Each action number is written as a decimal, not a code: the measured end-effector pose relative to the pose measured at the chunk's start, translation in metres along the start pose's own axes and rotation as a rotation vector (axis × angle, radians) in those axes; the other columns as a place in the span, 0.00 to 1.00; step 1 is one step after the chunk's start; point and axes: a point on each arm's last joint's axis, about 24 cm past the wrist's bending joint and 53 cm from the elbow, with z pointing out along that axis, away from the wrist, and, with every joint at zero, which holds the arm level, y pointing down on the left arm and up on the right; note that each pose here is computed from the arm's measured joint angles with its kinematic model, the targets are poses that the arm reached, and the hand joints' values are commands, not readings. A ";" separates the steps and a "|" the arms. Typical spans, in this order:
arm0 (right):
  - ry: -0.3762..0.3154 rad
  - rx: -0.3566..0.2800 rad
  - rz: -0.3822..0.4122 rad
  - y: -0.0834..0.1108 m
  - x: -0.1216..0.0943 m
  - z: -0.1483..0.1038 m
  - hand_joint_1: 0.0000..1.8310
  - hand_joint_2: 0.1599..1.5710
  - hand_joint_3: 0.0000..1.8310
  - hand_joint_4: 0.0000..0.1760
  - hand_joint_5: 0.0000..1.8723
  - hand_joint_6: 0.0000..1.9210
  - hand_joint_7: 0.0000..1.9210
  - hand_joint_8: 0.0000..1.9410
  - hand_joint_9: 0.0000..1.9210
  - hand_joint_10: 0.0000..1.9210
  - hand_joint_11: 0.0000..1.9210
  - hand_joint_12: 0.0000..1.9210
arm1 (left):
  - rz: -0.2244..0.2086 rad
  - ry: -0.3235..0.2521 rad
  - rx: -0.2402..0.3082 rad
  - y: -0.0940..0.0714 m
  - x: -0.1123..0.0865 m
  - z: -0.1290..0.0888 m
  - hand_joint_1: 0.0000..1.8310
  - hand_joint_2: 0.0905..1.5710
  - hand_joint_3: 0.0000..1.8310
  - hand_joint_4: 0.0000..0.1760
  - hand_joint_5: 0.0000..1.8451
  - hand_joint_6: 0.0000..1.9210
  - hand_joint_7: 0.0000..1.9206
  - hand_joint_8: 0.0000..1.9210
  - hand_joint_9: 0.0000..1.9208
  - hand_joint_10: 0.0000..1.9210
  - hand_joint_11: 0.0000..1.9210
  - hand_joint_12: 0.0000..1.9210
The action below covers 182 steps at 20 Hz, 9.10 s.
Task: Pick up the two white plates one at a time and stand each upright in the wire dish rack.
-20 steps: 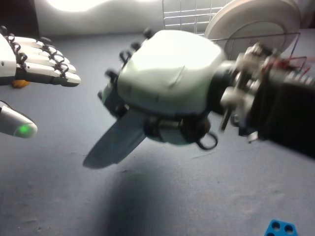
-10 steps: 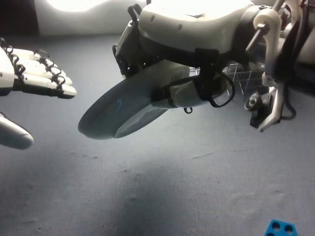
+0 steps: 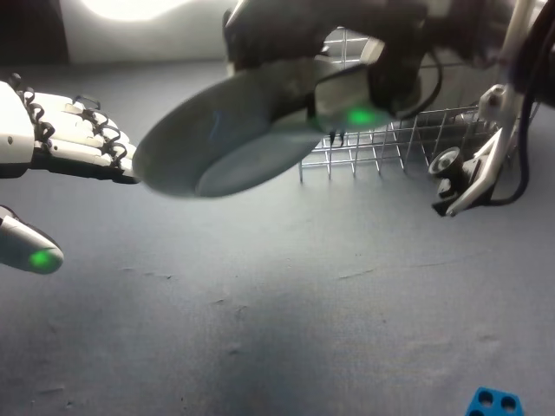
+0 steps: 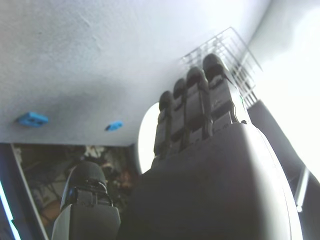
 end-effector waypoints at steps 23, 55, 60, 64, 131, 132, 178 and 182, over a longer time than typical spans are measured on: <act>-0.342 0.140 0.232 -0.058 -0.110 -0.013 0.75 0.68 0.00 0.00 0.46 0.59 0.52 0.49 0.50 0.57 0.39 0.66 | -0.007 0.023 -0.014 0.004 0.009 0.000 0.00 0.67 0.00 0.00 0.08 0.00 0.07 0.00 0.06 0.00 0.00 0.14; -0.296 0.186 0.215 -0.061 -0.100 -0.030 0.75 0.68 0.00 0.00 0.47 0.59 0.50 0.50 0.50 0.58 0.39 0.67 | -0.017 0.044 0.000 0.000 0.016 0.000 0.00 0.68 0.00 0.00 0.08 0.00 0.07 0.00 0.06 0.00 0.00 0.15; -0.259 0.198 0.198 -0.068 -0.095 -0.027 0.75 0.68 0.00 0.00 0.47 0.58 0.50 0.50 0.50 0.58 0.40 0.67 | -0.017 0.044 0.000 0.000 0.017 0.000 0.00 0.67 0.00 0.00 0.08 0.00 0.08 0.00 0.06 0.00 0.00 0.14; -0.254 0.209 0.192 -0.078 -0.102 -0.025 0.75 0.68 0.00 0.00 0.46 0.60 0.49 0.52 0.49 0.60 0.39 0.67 | -0.018 0.048 0.001 0.000 0.018 0.000 0.00 0.67 0.00 0.00 0.08 0.00 0.07 0.00 0.06 0.00 0.00 0.15; -0.183 0.248 -0.165 -0.132 -0.084 0.006 0.58 0.86 0.00 0.00 0.25 0.87 0.33 0.82 0.25 0.56 0.08 0.86 | -0.012 0.061 0.018 -0.007 0.022 0.004 0.00 0.68 0.00 0.00 0.08 0.00 0.08 0.00 0.07 0.00 0.00 0.16; -0.180 0.247 -0.166 -0.131 -0.083 0.006 0.57 0.87 0.00 0.00 0.24 0.90 0.30 0.84 0.22 0.58 0.06 0.87 | -0.012 0.062 0.019 -0.007 0.022 0.004 0.00 0.68 0.00 0.00 0.08 0.00 0.07 0.00 0.06 0.00 0.00 0.15; -0.200 0.001 -0.556 -0.046 -0.111 -0.046 0.50 0.79 0.01 0.00 0.29 0.79 0.23 0.81 0.23 0.86 0.21 1.00 | 0.210 0.149 0.172 -0.067 0.037 -0.001 0.00 0.70 0.00 0.00 0.12 0.00 0.12 0.01 0.12 0.01 0.00 0.29; -0.198 0.087 -0.570 -0.063 -0.119 -0.056 0.41 0.86 0.01 0.83 0.28 0.89 0.24 0.88 0.25 0.92 0.23 1.00 | 0.252 0.164 0.222 -0.088 0.040 0.005 0.00 0.72 0.00 0.00 0.20 0.01 0.23 0.01 0.22 0.01 0.02 0.40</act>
